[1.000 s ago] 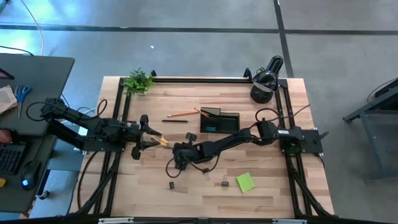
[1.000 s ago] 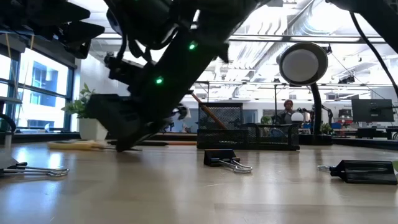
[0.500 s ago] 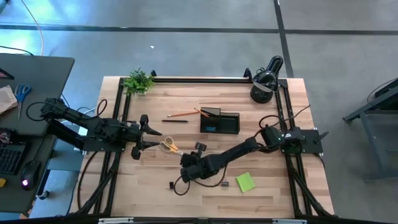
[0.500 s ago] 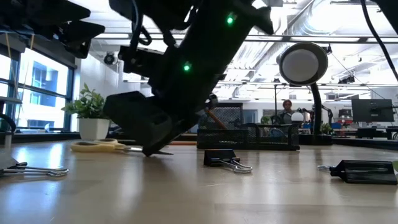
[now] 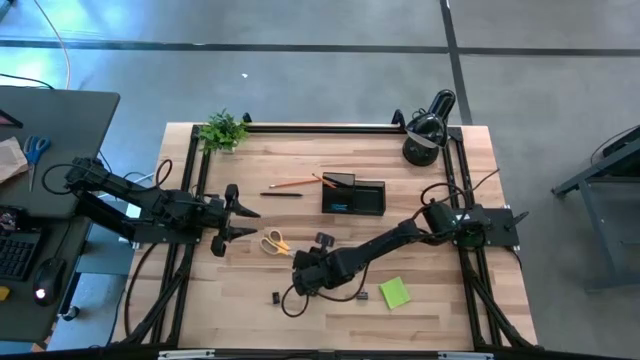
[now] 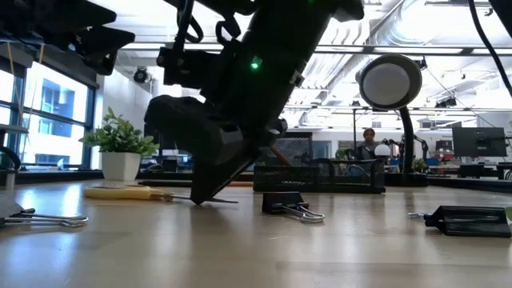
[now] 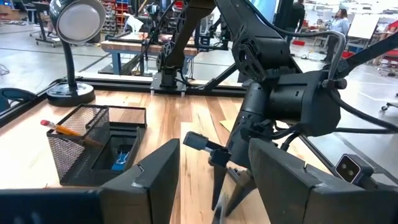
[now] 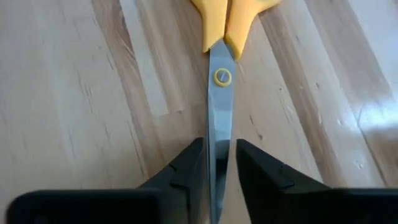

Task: Pick and place office supplies into organizer
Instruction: Put the yellow scissors into the desk organizer

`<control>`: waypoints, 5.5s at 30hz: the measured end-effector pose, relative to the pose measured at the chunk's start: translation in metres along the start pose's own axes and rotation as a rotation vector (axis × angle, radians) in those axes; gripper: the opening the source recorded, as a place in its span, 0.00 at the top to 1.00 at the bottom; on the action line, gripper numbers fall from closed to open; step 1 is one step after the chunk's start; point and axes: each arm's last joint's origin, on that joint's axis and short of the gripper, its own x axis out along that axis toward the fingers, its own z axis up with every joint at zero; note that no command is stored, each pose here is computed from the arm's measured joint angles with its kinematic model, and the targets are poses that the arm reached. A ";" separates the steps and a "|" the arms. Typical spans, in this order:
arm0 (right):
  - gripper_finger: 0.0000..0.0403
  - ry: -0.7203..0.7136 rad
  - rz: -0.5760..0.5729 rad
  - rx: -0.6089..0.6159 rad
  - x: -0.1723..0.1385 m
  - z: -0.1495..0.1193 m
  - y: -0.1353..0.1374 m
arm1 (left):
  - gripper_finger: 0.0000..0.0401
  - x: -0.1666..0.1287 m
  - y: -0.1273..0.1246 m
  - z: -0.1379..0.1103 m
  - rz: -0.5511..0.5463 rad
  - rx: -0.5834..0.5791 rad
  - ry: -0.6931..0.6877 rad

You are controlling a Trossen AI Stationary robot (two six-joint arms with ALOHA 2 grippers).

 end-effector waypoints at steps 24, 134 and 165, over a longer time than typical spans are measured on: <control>0.66 -0.228 0.011 0.041 0.037 0.015 0.005 | 0.54 0.000 0.000 -0.001 -0.014 -0.006 0.009; 0.85 -0.190 0.303 -0.236 0.067 0.037 -0.032 | 0.54 -0.020 0.002 0.005 -0.071 -0.029 -0.055; 0.99 -0.275 0.150 -0.110 0.002 0.058 -0.030 | 0.54 -0.020 0.003 0.004 -0.069 -0.025 -0.035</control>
